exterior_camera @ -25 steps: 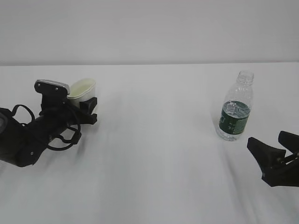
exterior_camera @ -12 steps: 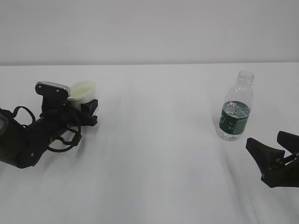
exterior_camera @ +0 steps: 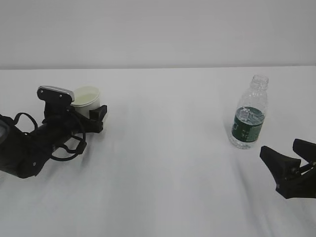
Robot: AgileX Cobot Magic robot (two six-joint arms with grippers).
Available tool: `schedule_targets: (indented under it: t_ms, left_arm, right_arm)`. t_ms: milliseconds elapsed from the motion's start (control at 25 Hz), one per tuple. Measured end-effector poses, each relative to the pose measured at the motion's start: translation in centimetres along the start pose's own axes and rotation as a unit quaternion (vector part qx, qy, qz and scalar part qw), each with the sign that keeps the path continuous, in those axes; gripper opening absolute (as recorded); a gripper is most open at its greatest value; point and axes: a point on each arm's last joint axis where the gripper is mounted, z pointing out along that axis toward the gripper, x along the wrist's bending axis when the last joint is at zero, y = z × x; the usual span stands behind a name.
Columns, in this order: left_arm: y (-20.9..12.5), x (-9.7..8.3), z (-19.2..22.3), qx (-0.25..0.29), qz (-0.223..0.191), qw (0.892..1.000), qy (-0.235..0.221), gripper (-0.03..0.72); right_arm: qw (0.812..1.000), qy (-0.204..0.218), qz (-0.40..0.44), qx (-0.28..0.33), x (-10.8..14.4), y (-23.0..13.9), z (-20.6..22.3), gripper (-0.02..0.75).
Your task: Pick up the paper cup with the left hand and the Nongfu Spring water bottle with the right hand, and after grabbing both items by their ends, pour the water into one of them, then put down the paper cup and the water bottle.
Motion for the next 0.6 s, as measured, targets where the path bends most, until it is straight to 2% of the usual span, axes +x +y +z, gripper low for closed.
schedule_targets:
  t_ms: [200, 360, 600]
  left_arm:
    - [-0.1, 0.0, -0.1, 0.002, 0.000, 1.000, -0.001, 0.661]
    - [-0.7, -0.1, -0.9, 0.017, -0.001, 1.000, 0.000, 0.664]
    - [0.3, -0.2, -2.1, 0.018, -0.002, 1.000, 0.000, 0.659]
  right_arm:
    - [1.000, 0.000, -0.001, 0.000, 0.0, 0.0, 0.0, 0.588]
    - [1.000, 0.000, -0.001, 0.000, 0.0, 0.0, 0.0, 0.587]
    - [1.000, 0.000, 0.023, 0.000, 0.0, 0.0, 0.0, 0.587]
